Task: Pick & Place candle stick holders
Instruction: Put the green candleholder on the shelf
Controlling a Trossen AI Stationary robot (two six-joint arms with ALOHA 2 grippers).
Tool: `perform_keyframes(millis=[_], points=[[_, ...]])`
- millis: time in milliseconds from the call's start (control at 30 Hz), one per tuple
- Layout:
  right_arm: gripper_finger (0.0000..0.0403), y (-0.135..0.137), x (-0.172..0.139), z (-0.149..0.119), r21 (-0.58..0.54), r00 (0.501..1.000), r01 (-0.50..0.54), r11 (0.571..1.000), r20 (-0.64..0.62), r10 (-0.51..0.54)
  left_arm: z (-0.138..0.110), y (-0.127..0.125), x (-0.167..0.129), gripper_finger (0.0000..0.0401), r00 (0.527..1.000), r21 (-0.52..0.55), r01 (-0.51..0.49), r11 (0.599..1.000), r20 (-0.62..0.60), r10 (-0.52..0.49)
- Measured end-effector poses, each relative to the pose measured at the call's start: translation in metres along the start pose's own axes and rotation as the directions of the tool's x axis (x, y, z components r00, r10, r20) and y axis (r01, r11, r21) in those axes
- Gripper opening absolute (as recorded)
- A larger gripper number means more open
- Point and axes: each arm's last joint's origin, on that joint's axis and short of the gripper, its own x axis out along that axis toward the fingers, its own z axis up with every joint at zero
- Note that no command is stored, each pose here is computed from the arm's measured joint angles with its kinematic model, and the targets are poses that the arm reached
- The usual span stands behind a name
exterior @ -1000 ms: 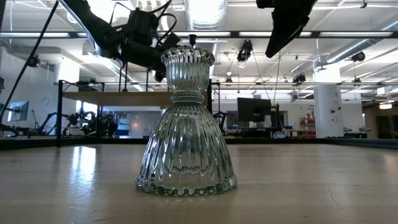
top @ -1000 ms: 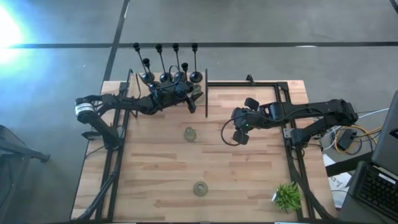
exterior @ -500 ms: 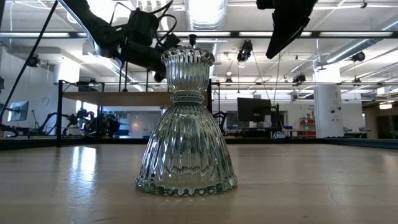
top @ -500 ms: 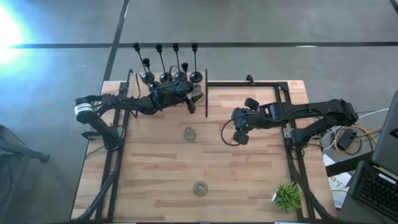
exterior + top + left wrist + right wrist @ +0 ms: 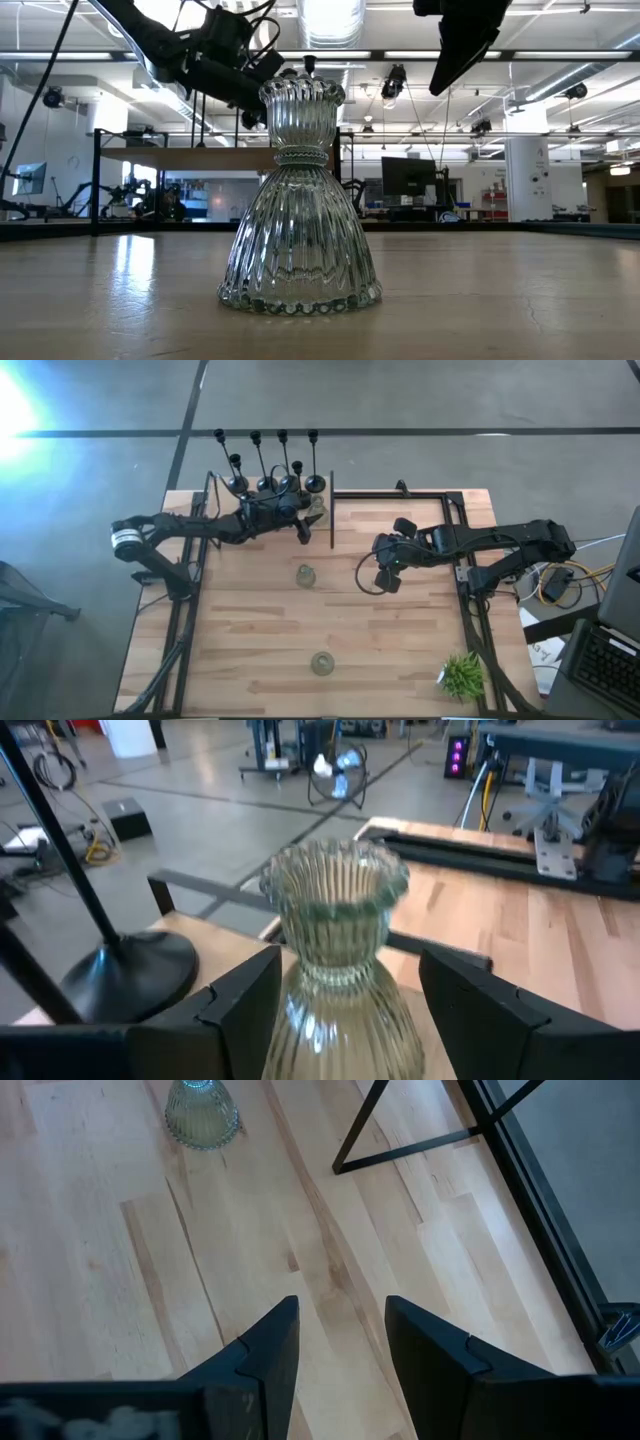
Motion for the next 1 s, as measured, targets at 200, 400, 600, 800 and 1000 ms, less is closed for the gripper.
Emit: perform_keyframes(millis=[200,400,600,800,1000], points=[[0.0135,0.000,0.000,0.000,0.000,1.000,0.000,1.000,0.000,0.000,0.003,-0.001,-0.009,0.0241,0.999,-0.008,0.004,1.000,-0.037,-0.004],[0.0134,0.000,0.001,-0.001,-0.001,1.000,0.001,1.000,-0.003,-0.001,0.009,-0.005,-0.023,0.0241,0.997,-0.011,0.021,1.000,-0.078,-0.022],[0.0143,0.000,0.002,-0.001,-0.002,1.000,0.002,1.000,-0.006,-0.002,0.019,-0.016,-0.043,0.0241,0.992,-0.011,0.063,0.998,-0.112,-0.064],[0.0144,0.001,0.004,-0.003,-0.001,1.000,-0.019,1.000,-0.022,0.019,0.022,-0.035,-0.067,0.0241,0.976,0.000,0.142,0.990,-0.167,-0.140],[0.0131,0.003,0.011,-0.012,0.007,0.996,-0.053,0.999,-0.069,0.054,-0.001,-0.058,-0.095,0.0241,0.948,-0.031,0.223,0.974,-0.227,-0.224]])
